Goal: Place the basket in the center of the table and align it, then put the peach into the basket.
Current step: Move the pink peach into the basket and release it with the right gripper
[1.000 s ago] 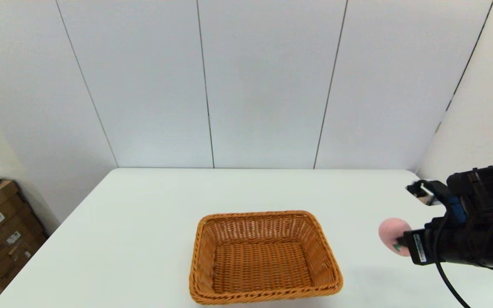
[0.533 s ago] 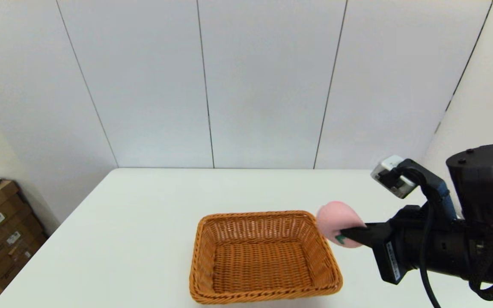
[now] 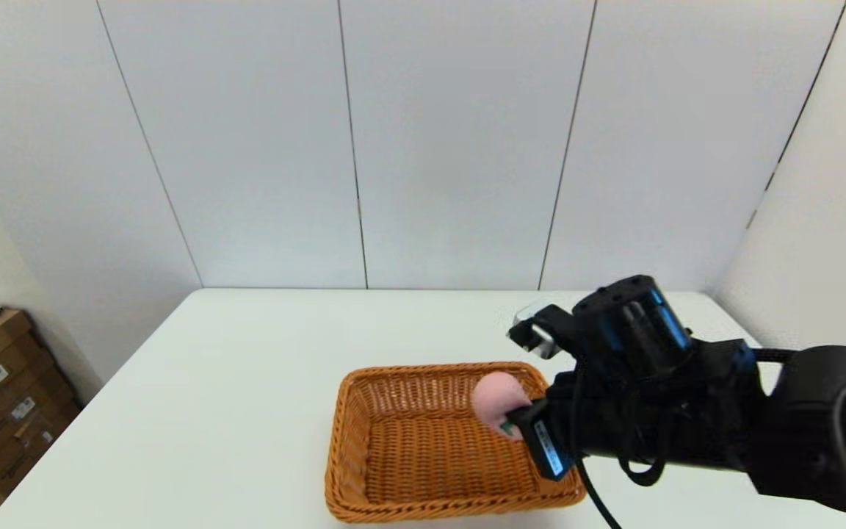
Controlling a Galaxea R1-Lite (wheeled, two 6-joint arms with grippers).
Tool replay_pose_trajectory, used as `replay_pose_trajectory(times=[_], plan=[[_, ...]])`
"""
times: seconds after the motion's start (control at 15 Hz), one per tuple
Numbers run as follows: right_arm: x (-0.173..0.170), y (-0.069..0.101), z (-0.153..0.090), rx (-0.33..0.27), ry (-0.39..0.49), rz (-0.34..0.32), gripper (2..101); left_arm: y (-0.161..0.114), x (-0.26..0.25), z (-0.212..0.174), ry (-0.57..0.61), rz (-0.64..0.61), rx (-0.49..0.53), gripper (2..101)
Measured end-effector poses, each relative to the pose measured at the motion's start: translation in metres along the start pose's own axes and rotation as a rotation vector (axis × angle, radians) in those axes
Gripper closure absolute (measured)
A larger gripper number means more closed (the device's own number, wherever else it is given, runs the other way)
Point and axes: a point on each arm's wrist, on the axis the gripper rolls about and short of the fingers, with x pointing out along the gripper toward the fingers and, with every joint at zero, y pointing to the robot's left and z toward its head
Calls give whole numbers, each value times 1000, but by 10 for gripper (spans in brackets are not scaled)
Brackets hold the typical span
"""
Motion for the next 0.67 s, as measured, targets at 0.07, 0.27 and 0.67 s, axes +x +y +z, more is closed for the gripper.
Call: replay_pose_trajectory(times=[0.07,0.27,0.67], plan=[[11,0,-1,-2,22,-15,982,0,0,0,0,0,0,54],[32,1,-3,-3,68,-31,982,0,0,0,0,2,-1,54],[46,-1,-2,1,87,-63,488,0,0,0,0,1,0,54]])
